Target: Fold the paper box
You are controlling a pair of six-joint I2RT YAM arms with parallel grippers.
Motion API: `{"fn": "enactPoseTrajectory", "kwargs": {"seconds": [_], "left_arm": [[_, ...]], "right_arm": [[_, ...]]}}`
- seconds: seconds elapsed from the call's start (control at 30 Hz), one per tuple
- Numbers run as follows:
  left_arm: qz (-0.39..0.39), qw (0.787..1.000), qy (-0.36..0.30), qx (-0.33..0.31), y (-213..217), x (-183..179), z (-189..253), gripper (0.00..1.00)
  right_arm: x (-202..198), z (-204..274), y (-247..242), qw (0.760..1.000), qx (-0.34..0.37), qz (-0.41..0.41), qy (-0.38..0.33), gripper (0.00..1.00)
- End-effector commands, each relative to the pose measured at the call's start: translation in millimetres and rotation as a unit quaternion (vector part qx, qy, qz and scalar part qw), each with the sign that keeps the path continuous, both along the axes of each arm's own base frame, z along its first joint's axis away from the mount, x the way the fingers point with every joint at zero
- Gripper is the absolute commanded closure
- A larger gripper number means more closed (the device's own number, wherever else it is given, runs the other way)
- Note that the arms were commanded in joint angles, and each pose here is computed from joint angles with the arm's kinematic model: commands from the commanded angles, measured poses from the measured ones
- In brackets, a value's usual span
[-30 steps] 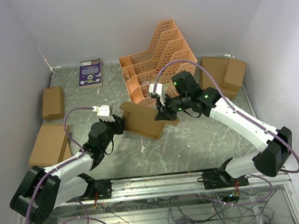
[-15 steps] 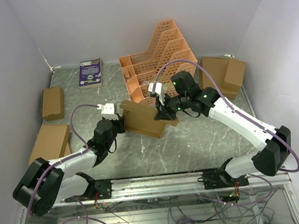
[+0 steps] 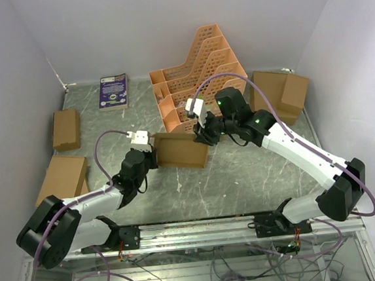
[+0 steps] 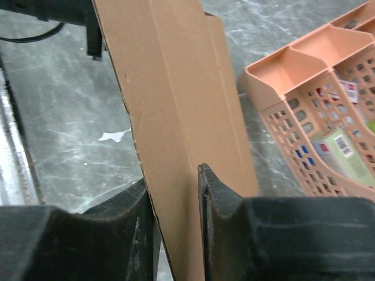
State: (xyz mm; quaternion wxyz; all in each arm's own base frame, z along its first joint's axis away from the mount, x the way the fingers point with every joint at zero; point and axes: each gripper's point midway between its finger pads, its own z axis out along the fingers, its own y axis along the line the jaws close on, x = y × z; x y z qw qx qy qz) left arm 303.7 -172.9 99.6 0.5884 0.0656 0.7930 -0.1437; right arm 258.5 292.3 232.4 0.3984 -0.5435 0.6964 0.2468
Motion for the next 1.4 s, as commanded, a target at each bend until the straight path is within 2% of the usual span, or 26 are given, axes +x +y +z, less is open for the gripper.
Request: {"fn": "enactPoseTrajectory", "kwargs": {"seconds": [0.0,0.27,0.6,0.63,0.77,0.87,1.0,1.27,1.3,1.37], "left_arm": [[-0.001,1.0,-0.028,0.01,-6.9,8.1,17.8,0.93],[-0.019,0.999,-0.031,0.015,-14.5,5.3,16.9,0.93],[-0.031,0.999,-0.025,0.009,-21.0,4.7,14.3,0.93],[-0.032,0.999,-0.023,0.009,-21.3,4.3,13.1,0.93],[-0.03,0.999,-0.016,0.002,-21.8,3.2,10.2,0.93],[-0.032,0.999,-0.011,0.0,-23.0,2.8,7.6,0.93],[-0.033,0.999,-0.009,-0.003,-24.2,2.8,6.5,0.93],[-0.038,0.999,-0.01,-0.001,-26.0,2.9,8.3,0.93],[-0.039,0.999,-0.011,0.001,-25.7,2.9,8.2,0.93],[-0.04,0.999,-0.018,0.007,-25.2,3.7,9.7,0.93]], "right_arm": [[20.7,14.2,-6.0,0.997,-0.002,-0.027,-0.066,0.7],[28.4,-7.8,-10.2,0.994,-0.042,-0.004,-0.098,0.56],[30.7,-19.8,-12.5,0.983,-0.077,0.052,-0.156,0.58],[30.4,-19.6,-12.4,0.982,-0.078,0.057,-0.161,0.56],[22.0,-12.7,-11.1,0.978,-0.067,0.087,-0.177,0.37],[18.4,-12.0,-12.3,0.975,-0.067,0.098,-0.188,0.35],[22.6,-18.8,-14.9,0.974,-0.086,0.1,-0.186,0.49],[28.6,-18.8,-17.5,0.977,-0.093,0.092,-0.168,0.96],[30.3,-17.8,-17.8,0.979,-0.09,0.088,-0.162,1.0],[33.9,-15.7,-17.7,0.983,-0.082,0.081,-0.143,1.0]]}}
